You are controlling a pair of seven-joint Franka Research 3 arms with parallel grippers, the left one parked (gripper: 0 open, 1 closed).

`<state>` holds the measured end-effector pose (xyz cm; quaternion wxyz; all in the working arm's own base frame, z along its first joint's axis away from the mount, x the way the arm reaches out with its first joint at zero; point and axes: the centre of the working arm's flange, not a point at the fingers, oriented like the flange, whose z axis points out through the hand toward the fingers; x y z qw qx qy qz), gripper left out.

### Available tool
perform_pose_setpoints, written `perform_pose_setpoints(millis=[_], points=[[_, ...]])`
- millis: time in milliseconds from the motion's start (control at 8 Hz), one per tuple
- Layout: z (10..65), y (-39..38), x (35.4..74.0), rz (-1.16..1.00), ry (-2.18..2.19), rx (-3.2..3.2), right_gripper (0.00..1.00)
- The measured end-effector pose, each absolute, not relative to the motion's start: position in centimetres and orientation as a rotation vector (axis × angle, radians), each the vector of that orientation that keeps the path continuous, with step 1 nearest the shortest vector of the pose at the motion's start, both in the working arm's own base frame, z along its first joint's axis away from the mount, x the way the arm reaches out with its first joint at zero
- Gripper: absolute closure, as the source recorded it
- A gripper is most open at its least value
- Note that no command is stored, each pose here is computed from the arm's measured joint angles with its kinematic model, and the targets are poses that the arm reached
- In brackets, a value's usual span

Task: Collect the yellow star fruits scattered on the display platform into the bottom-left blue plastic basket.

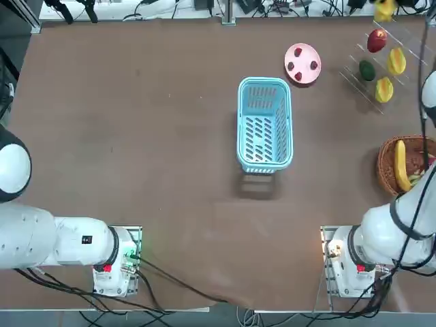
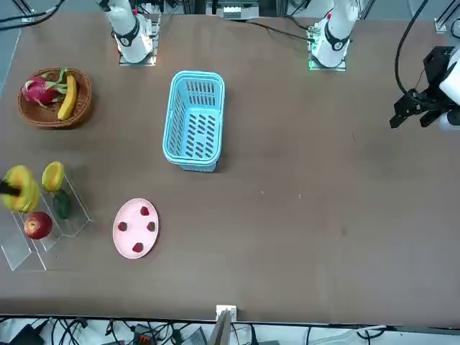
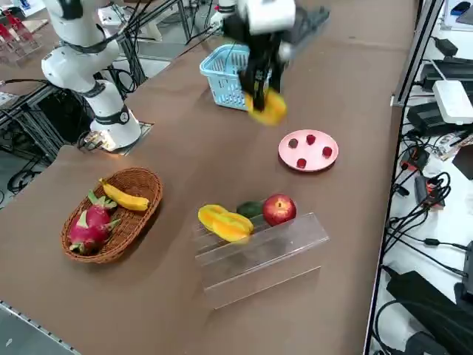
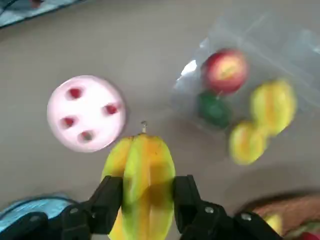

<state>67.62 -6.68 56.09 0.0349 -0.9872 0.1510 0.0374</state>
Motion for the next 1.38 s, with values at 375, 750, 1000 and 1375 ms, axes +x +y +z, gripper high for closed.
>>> perform_pose_setpoints(millis=[375, 750, 1000, 1375], points=[[55.9, 10.9, 62.8, 0.297, 0.575, -2.993, 0.41], [51.8, 26.0, 55.8, 0.385, 0.631, -3.034, 0.41], [46.2, 31.7, 50.3, 0.4, 0.595, -3.077, 0.41], [39.8, 31.7, 42.5, 0.402, 0.58, -3.095, 0.39]])
